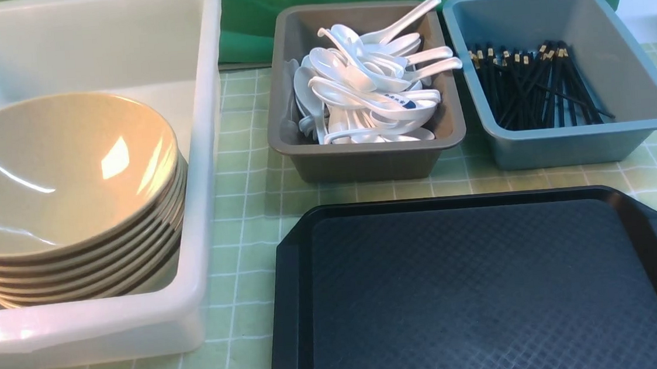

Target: On green table put chopsticks spoon bowls plates into blue grey white boxes.

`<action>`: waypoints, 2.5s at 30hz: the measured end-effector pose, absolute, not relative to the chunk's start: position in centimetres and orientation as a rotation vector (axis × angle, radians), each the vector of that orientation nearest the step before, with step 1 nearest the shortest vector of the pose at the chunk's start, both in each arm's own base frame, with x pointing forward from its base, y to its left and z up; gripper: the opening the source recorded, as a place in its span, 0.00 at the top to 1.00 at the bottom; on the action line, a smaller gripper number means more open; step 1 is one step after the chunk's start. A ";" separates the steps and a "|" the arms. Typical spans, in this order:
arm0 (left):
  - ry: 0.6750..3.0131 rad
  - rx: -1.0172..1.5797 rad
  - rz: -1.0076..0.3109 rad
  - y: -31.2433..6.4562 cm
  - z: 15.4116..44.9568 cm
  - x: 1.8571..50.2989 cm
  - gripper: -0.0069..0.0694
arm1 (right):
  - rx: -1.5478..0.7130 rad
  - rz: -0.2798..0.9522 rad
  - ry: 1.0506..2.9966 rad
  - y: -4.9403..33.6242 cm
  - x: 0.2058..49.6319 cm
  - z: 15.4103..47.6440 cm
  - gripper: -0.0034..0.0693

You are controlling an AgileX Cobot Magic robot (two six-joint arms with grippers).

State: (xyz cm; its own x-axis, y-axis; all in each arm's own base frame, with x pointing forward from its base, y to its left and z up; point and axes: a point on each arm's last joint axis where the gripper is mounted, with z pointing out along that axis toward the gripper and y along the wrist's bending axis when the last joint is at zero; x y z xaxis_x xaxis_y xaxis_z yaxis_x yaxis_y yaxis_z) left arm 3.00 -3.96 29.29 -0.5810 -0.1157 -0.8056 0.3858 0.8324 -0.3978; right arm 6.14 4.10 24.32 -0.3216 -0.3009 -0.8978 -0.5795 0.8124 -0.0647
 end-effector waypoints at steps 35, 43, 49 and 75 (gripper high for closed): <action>1.775 -0.108 -0.006 0.2 20.8 4.8 0.91 | -0.655 0.328 1.914 4.1 6.2 24.4 0.85; 1.859 -0.077 -0.009 0.2 17.5 5.2 0.91 | -0.654 0.328 1.913 4.1 6.2 24.4 0.84; 1.852 0.010 -0.071 -0.3 17.5 5.3 0.91 | -0.654 0.328 1.913 4.1 6.2 24.4 0.84; 1.851 0.029 -0.080 -0.4 17.5 5.2 0.91 | -0.232 0.061 1.943 1.1 6.5 23.6 0.82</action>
State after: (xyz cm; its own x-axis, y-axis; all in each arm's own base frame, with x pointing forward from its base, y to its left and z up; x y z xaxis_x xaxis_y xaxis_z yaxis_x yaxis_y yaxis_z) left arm 5.25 -0.40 17.54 -0.2783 -0.0215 -0.9602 0.0614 0.9973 -0.0401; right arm 6.51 1.09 23.58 -0.3583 -0.1332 -0.9241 -0.1912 0.9793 -0.0670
